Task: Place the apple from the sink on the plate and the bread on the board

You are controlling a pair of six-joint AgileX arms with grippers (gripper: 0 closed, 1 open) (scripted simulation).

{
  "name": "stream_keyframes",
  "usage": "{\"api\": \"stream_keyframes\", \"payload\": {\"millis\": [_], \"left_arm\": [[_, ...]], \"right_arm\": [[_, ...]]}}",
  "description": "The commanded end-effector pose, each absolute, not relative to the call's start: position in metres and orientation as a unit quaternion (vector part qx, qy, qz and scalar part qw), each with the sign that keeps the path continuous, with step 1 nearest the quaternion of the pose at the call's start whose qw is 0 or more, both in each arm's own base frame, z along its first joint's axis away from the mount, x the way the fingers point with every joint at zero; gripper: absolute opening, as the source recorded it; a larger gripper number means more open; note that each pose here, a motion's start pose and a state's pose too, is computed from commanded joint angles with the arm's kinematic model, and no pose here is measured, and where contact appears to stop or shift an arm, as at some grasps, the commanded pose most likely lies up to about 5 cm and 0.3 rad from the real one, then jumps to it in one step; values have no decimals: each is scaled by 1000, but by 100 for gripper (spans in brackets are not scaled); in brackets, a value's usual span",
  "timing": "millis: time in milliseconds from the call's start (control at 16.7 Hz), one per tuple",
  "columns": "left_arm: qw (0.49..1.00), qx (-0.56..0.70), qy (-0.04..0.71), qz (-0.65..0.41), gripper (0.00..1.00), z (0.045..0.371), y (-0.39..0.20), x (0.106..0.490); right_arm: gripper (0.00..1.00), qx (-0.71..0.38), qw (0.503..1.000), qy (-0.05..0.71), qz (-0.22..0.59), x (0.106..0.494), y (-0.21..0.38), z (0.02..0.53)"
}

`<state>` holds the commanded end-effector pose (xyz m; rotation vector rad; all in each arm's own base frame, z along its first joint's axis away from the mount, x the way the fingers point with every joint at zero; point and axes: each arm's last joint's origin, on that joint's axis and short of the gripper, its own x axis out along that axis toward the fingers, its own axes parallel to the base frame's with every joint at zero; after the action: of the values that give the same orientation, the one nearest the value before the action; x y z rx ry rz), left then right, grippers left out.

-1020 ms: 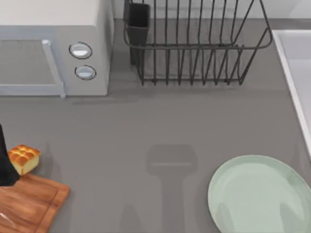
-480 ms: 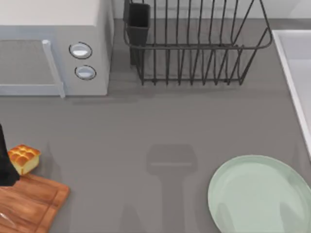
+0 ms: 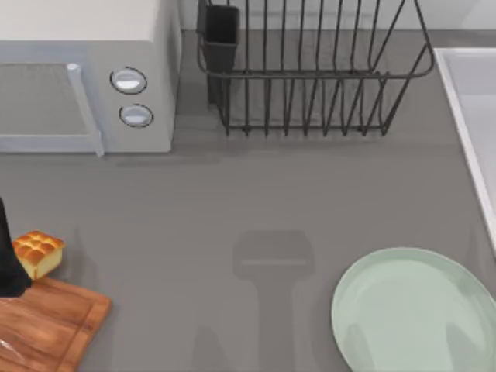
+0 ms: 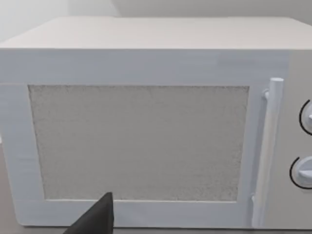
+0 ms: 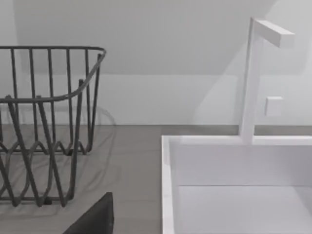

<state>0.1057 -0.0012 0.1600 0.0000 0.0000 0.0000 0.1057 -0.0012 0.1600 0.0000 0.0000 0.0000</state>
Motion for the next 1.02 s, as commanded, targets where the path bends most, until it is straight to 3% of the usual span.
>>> {"api": "stream_keyframes", "payload": {"millis": [300, 540, 780, 1020], "left_arm": [[1000, 0, 0, 0, 100, 160, -1, 106], [1000, 0, 0, 0, 100, 160, -1, 106], [1000, 0, 0, 0, 100, 160, -1, 106], [1000, 0, 0, 0, 100, 160, -1, 106]], "right_arm": [[100, -5, 1000, 29, -9, 108, -3, 178], [100, -15, 993, 111, -28, 122, -8, 215], [100, -27, 971, 232, -48, 161, -20, 253], [100, -31, 926, 372, -59, 223, -43, 273]]}}
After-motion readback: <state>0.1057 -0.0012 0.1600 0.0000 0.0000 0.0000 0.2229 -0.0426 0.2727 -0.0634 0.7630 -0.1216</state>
